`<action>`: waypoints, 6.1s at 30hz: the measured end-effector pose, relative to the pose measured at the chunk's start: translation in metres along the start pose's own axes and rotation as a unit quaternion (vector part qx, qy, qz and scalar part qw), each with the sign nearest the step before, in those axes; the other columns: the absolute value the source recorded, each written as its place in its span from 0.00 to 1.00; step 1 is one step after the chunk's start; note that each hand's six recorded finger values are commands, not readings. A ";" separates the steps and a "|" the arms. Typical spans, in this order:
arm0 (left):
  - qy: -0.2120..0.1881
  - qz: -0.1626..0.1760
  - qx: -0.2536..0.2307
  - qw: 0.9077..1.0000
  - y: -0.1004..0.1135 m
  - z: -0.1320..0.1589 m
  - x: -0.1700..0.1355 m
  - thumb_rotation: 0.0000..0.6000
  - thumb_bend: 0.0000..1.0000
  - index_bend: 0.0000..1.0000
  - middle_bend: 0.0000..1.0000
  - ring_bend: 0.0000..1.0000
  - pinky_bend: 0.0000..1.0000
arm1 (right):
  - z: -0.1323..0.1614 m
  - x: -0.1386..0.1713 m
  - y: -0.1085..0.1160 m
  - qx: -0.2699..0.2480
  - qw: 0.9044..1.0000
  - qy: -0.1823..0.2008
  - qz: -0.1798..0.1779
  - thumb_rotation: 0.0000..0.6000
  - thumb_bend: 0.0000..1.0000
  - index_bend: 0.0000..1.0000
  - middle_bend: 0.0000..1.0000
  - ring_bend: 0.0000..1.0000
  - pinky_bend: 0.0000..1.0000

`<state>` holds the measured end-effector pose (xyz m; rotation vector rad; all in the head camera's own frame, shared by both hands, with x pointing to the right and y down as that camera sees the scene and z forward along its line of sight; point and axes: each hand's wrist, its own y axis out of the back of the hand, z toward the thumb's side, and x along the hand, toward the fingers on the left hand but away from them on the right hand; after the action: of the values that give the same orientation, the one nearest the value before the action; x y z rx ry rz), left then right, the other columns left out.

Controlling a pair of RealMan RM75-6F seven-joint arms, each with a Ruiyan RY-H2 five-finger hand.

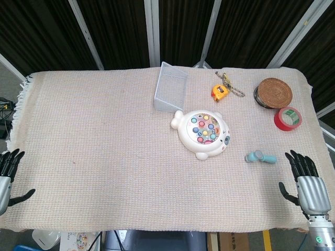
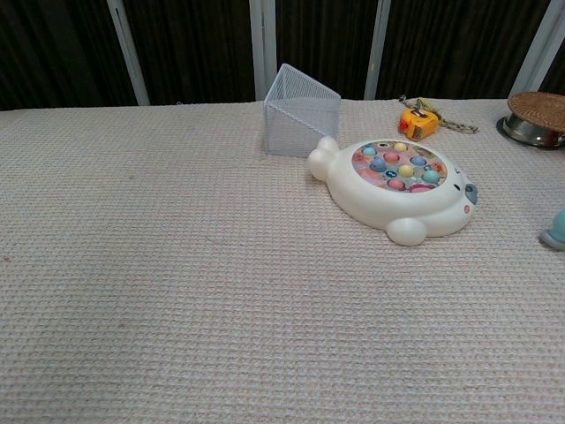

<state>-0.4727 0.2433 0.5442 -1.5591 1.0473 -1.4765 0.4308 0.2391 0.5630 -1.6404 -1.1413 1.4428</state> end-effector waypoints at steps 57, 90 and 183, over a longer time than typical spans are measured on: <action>-0.035 -0.023 0.011 0.999 0.005 0.030 0.008 1.00 0.05 0.00 0.00 0.00 0.00 | -0.025 -0.121 -0.089 -0.050 0.980 -0.015 0.191 1.00 0.41 0.30 0.32 0.13 0.06; -0.030 -0.026 0.012 0.999 0.003 0.029 0.009 1.00 0.05 0.00 0.00 0.00 0.00 | -0.030 -0.126 -0.097 -0.051 0.980 -0.020 0.193 1.00 0.52 0.47 0.43 0.23 0.10; -0.029 -0.052 0.009 0.998 -0.011 0.029 0.021 1.00 0.05 0.00 0.00 0.00 0.00 | 0.141 -0.236 -0.041 0.002 0.964 0.073 0.257 1.00 0.80 0.84 0.73 0.54 0.30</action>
<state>-0.4427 0.2277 0.5612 -1.6558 0.9297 -1.4952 0.2830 0.0305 0.6716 -2.1031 -0.6522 1.5913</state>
